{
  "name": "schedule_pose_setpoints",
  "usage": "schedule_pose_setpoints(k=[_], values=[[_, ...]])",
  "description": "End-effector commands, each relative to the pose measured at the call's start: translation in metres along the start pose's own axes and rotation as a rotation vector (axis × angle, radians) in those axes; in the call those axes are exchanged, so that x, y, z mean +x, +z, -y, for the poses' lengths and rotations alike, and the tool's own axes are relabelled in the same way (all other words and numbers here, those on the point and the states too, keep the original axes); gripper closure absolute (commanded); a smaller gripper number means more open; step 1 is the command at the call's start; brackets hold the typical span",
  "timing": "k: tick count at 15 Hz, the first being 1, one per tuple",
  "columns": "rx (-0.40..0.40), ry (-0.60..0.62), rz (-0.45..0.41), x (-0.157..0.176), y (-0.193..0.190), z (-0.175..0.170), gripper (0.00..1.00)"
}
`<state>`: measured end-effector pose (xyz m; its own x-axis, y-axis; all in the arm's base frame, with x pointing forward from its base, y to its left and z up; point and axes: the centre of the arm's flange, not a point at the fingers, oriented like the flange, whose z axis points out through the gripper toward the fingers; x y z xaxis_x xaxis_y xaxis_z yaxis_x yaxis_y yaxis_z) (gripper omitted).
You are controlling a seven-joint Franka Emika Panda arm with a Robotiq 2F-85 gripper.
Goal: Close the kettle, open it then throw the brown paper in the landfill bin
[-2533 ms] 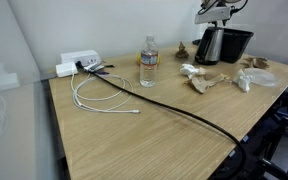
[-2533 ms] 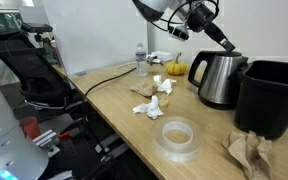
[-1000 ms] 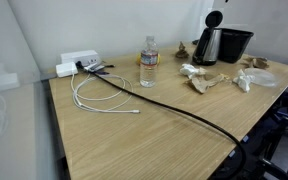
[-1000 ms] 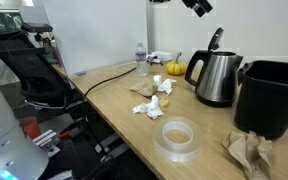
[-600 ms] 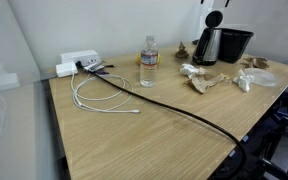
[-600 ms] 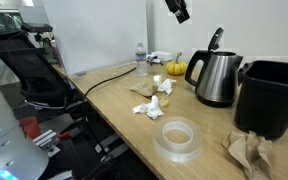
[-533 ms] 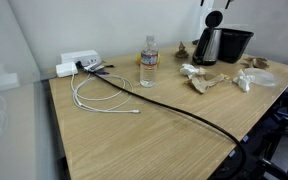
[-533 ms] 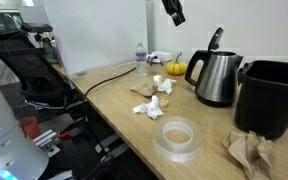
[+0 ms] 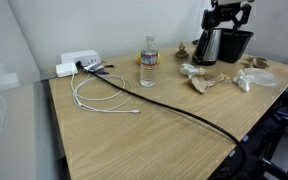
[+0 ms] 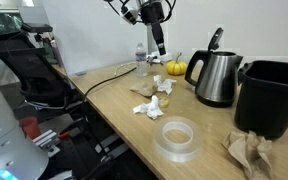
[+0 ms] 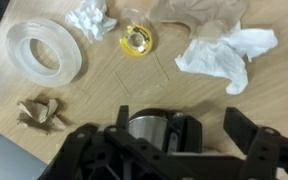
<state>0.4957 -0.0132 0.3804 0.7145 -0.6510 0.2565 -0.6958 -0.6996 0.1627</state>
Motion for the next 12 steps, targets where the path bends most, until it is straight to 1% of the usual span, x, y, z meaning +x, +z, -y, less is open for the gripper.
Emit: schedule_pose_setpoints(k=[1,2,3,4,5,6,7,8,9,10,11,12], values=[[-0.013,-0.174,0.066,-0.017,0.028,-0.006,0.16],[-0.018,-0.211,0.086,-0.023,0.036,-0.005,0.2],[-0.013,-0.242,0.105,-0.029,0.044,-0.004,0.22],[-0.007,-0.269,0.126,-0.033,0.049,-0.002,0.27],[0.006,-0.287,0.143,-0.037,0.054,0.002,0.48],[0.022,-0.306,0.168,-0.041,0.057,0.006,0.51],[0.04,-0.322,0.2,-0.044,0.06,0.011,0.3],[0.06,-0.336,0.231,-0.048,0.062,0.015,0.23],[0.078,-0.349,0.266,-0.053,0.064,0.019,0.1],[0.098,-0.363,0.297,-0.058,0.066,0.022,0.02],[0.118,-0.376,0.324,-0.062,0.068,0.026,0.0],[0.139,-0.389,0.351,-0.066,0.071,0.029,0.0]])
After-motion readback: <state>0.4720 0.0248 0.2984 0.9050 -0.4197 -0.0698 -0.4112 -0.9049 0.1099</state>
